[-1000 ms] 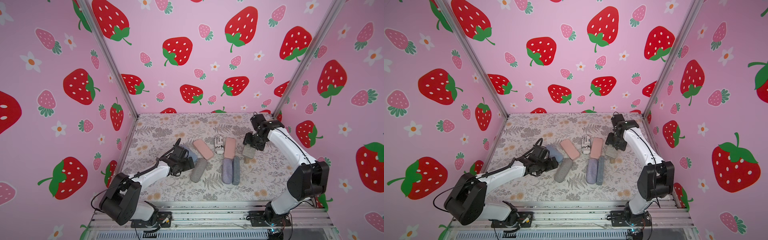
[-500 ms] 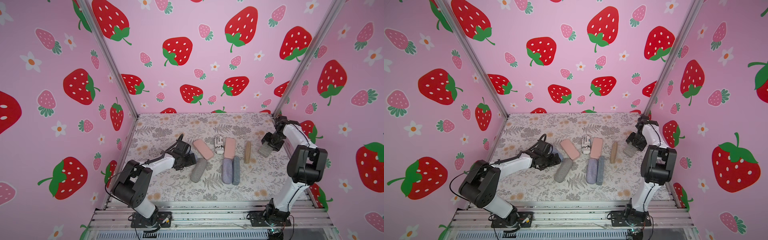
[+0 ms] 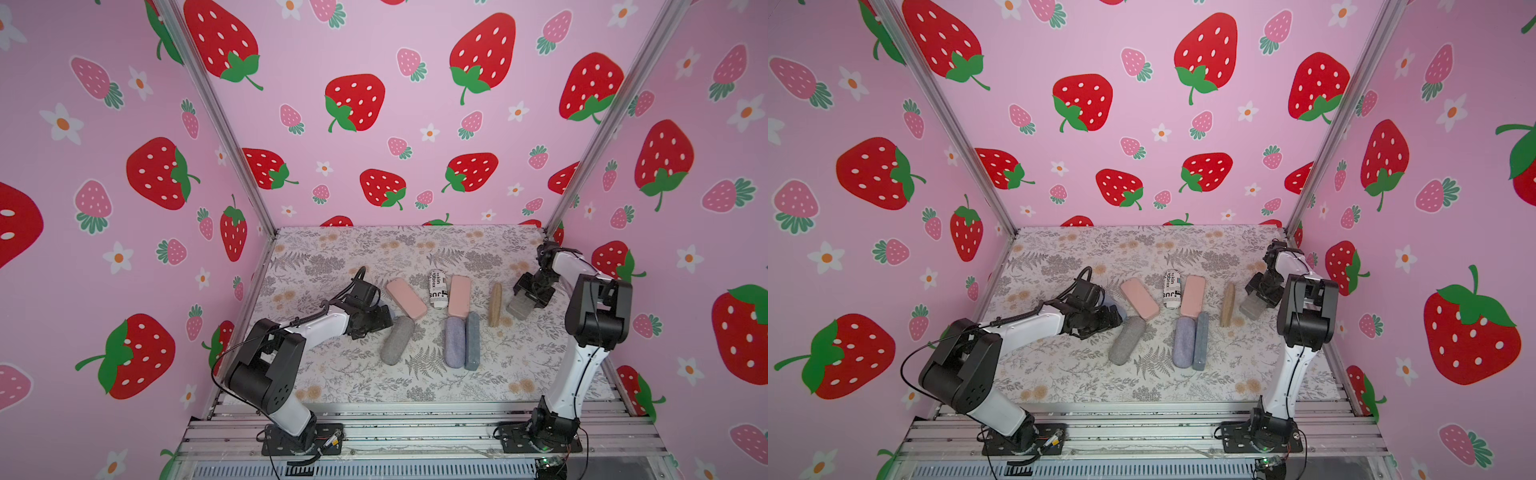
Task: Close the glasses case
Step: Place the glasses case at the center of the board, then pick up the glasses case at the center of the board.
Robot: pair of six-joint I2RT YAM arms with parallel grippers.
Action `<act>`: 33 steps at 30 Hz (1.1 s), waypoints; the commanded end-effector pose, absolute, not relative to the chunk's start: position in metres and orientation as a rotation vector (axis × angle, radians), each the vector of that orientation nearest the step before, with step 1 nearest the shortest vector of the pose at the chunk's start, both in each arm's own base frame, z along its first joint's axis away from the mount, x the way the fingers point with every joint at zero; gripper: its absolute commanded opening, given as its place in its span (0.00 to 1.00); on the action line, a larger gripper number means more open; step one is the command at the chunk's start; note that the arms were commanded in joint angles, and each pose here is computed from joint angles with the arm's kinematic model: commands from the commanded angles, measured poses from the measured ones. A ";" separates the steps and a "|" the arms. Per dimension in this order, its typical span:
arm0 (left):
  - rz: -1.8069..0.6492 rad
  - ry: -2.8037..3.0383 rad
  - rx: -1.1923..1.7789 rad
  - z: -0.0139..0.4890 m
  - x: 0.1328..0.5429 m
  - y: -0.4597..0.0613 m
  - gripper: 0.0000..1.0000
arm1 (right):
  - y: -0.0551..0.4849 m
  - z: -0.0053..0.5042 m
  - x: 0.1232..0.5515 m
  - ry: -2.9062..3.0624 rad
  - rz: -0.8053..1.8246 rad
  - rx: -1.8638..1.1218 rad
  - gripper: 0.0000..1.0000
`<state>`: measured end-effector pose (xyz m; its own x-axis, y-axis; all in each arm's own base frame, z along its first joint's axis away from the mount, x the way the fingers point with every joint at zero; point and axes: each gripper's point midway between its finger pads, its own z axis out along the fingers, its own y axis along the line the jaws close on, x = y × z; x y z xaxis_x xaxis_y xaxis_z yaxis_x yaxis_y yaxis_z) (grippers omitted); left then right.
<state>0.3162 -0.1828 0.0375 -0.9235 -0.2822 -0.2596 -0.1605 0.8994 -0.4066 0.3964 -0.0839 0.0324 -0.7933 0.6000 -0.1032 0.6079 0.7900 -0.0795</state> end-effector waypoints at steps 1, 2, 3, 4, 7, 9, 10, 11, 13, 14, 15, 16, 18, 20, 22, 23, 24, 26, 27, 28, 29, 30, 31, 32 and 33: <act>-0.568 2.758 -0.327 0.038 0.320 -0.186 0.95 | -0.081 0.038 0.403 2.886 -0.125 0.946 0.51; -0.571 2.754 -0.330 0.039 0.320 -0.186 0.95 | -0.081 0.039 0.402 2.890 -0.126 0.939 0.54; -0.572 2.752 -0.327 0.040 0.320 -0.186 0.95 | -0.079 0.042 0.400 2.893 -0.126 0.925 0.59; -0.572 2.750 -0.331 0.041 0.319 -0.185 0.95 | -0.077 0.047 0.399 2.892 -0.127 0.913 0.62; -0.580 2.739 -0.329 0.045 0.318 -0.185 0.95 | -0.069 0.065 0.395 2.880 -0.133 0.852 0.71; -0.585 2.735 -0.325 0.048 0.316 -0.185 0.95 | -0.061 0.080 0.391 2.871 -0.143 0.812 0.76; -0.585 2.729 -0.325 0.050 0.315 -0.184 0.95 | -0.056 0.088 0.388 2.868 -0.156 0.784 0.78; -0.588 2.726 -0.326 0.051 0.315 -0.184 0.95 | -0.052 0.096 0.385 2.861 -0.169 0.761 0.79; -0.591 2.718 -0.329 0.053 0.312 -0.182 0.95 | -0.039 0.114 0.376 2.845 -0.221 0.706 0.83; -0.594 2.714 -0.333 0.053 0.310 -0.182 0.95 | -0.034 0.120 0.371 2.842 -0.250 0.682 0.84; -0.593 2.712 -0.336 0.054 0.309 -0.181 0.95 | -0.027 0.129 0.365 2.838 -0.268 0.655 0.84; -0.596 2.707 -0.336 0.055 0.307 -0.180 0.95 | -0.016 0.135 0.359 2.836 -0.267 0.624 0.84; -0.595 2.704 -0.340 0.055 0.303 -0.178 0.95 | 0.010 0.145 0.349 2.836 -0.252 0.531 0.84; -0.594 2.703 -0.348 0.054 0.299 -0.176 0.95 | 0.041 0.149 0.337 2.846 -0.225 0.432 0.83; -0.590 2.703 -0.358 0.053 0.295 -0.173 0.95 | 0.074 0.147 0.323 2.873 -0.180 0.328 0.81; -0.590 2.702 -0.362 0.053 0.293 -0.172 0.95 | 0.085 0.145 0.317 2.882 -0.178 0.295 0.80; -0.589 2.701 -0.364 0.053 0.291 -0.171 0.95 | 0.096 0.142 0.310 2.892 -0.178 0.265 0.80; -0.586 2.706 -0.365 0.052 0.288 -0.170 0.95 | 0.113 0.136 0.300 2.908 -0.191 0.201 0.79; -0.583 2.711 -0.363 0.051 0.286 -0.169 0.95 | 0.120 0.133 0.296 2.915 -0.201 0.175 0.78; -0.582 2.712 -0.364 0.050 0.286 -0.169 0.95 | 0.125 0.130 0.294 2.922 -0.210 0.152 0.78; -0.579 2.716 -0.367 0.049 0.284 -0.168 0.95 | 0.127 0.127 0.293 2.924 -0.243 0.136 0.78; -0.580 2.717 -0.367 0.048 0.283 -0.168 0.95 | 0.125 0.126 0.293 2.914 -0.292 0.137 0.78; -0.581 2.715 -0.369 0.049 0.282 -0.167 0.95 | 0.122 0.126 0.294 2.905 -0.342 0.141 0.78; -0.582 2.713 -0.369 0.049 0.282 -0.167 0.95 | 0.118 0.126 0.295 2.898 -0.380 0.151 0.78; -0.583 2.713 -0.374 0.049 0.281 -0.166 0.95 | 0.113 0.127 0.297 2.884 -0.425 0.157 0.78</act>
